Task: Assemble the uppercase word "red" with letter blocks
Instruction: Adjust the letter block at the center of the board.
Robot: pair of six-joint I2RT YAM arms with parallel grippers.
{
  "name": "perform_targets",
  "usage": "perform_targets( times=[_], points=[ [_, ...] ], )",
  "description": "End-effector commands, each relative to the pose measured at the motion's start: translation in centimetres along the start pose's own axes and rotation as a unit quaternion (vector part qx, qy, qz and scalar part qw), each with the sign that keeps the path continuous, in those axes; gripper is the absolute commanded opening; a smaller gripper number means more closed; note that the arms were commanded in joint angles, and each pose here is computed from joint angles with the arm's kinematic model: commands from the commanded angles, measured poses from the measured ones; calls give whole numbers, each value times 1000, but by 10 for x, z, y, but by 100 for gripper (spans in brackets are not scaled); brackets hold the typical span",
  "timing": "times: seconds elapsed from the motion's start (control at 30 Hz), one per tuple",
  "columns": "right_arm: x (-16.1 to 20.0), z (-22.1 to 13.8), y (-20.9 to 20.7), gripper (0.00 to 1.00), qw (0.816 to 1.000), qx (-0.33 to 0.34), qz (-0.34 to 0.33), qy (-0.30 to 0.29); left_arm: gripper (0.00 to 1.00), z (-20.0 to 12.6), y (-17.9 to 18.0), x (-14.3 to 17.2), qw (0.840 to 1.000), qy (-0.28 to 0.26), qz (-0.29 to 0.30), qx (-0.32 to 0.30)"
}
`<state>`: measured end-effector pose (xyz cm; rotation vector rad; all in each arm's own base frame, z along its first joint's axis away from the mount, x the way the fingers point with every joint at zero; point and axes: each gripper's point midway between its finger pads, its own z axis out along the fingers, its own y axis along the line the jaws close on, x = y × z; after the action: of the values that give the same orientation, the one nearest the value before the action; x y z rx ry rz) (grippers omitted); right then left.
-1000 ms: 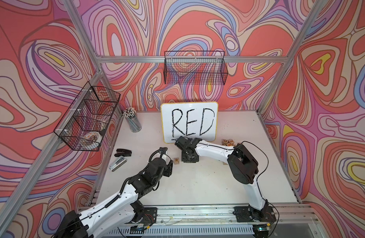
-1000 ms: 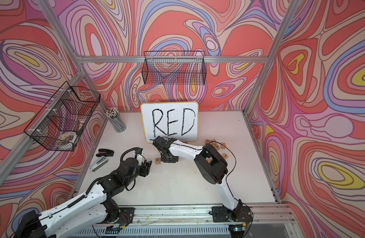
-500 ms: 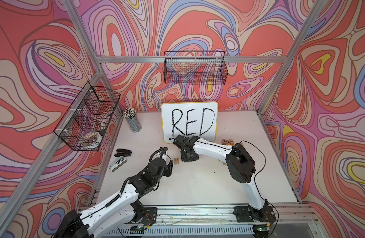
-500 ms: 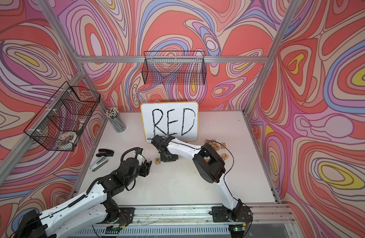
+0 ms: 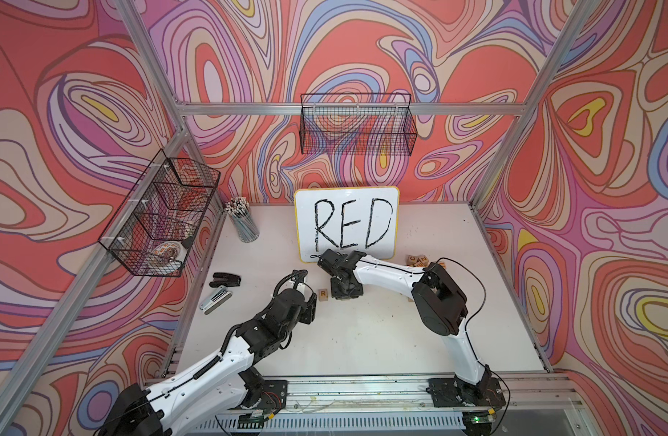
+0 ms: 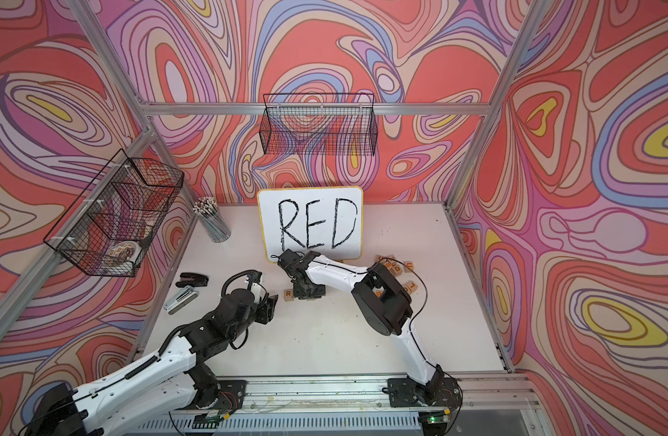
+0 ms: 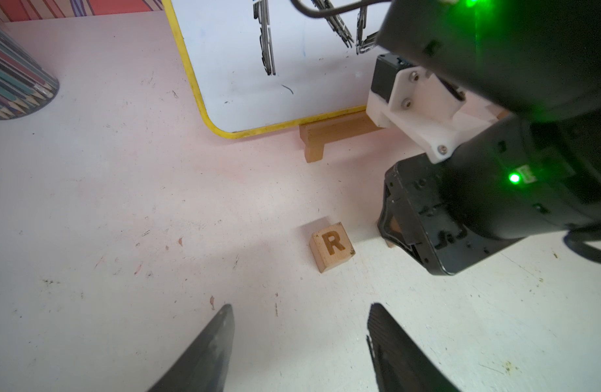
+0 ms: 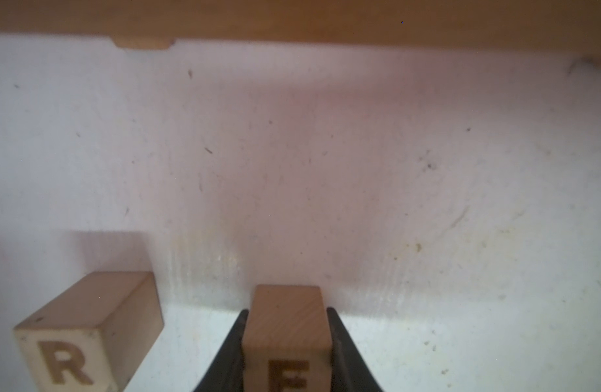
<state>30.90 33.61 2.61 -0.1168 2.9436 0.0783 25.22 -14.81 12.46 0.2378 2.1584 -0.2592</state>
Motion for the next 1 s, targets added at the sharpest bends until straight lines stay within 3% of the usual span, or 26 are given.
perform_targets(
  times=[0.0, 0.97],
  points=[
    [7, 9, -1, 31, 1000, 3, 16, 9, 65, -2, 4, -8, 1000, -9, 1, -10],
    [9, 12, 1, 40, 999, -9, 44, 17, 65, -3, 5, -6, 1000, -10, -1, -10]
  ],
)
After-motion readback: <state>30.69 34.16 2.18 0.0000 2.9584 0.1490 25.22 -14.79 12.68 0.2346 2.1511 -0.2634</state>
